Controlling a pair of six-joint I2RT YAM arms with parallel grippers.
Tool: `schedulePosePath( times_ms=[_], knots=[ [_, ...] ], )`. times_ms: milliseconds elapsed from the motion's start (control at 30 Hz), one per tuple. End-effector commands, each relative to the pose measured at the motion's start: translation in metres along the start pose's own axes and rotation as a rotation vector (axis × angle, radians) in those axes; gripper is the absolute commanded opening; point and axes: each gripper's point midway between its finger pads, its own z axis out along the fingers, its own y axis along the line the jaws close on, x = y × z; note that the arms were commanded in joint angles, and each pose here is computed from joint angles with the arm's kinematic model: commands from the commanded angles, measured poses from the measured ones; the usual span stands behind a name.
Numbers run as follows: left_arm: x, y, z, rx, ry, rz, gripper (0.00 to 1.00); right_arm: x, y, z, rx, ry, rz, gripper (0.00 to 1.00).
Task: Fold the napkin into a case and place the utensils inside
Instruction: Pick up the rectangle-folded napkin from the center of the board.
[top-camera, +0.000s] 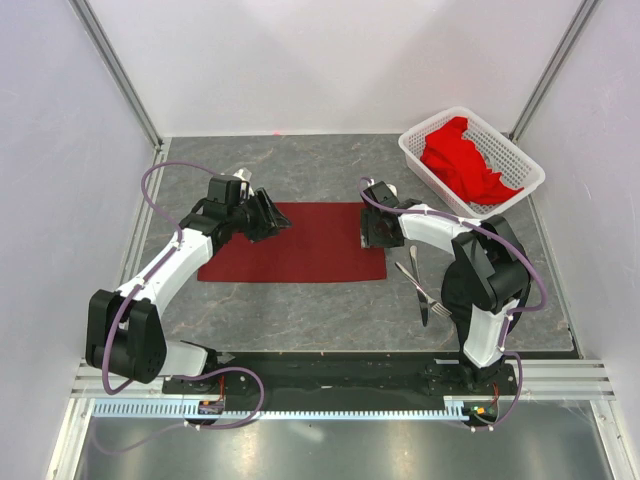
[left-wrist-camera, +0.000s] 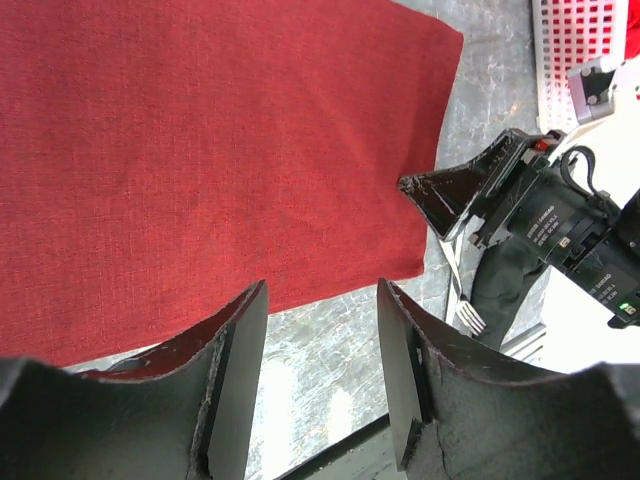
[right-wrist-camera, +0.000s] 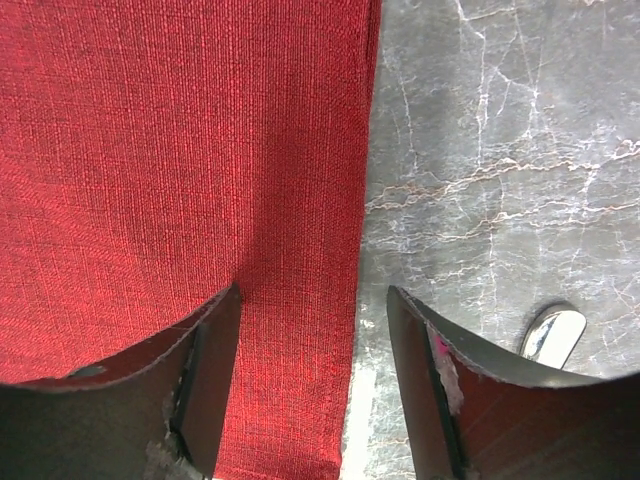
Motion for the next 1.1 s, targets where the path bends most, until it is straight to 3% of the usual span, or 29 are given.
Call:
schedulePosePath(
  times_ms=[0,367,600,733,800,1067],
  knots=[
    [-0.003,-0.001,-0.001,0.006,-0.033,0.029,0.54,-0.004,0.006,0.007,0.014,-0.023,0.017,0.65],
    [-0.01,-0.014,-0.013,0.045,-0.065,0.051,0.55,0.025,0.001,0.024,0.058,0.012,0.017,0.52],
    [-0.006,-0.008,-0.014,0.025,-0.057,0.053,0.54,0.024,0.004,0.026,0.02,-0.006,-0.053,0.26],
    [-0.001,-0.004,-0.01,0.016,-0.04,0.044,0.54,0.022,0.006,0.025,-0.003,-0.006,-0.095,0.17],
    [-0.001,-0.003,-0.009,0.014,-0.035,0.04,0.54,0.018,0.003,0.022,0.006,-0.021,-0.114,0.0],
    [0.003,0.008,0.011,-0.018,0.006,0.002,0.54,-0.005,-0.021,-0.006,-0.003,-0.086,-0.117,0.0]
  ],
)
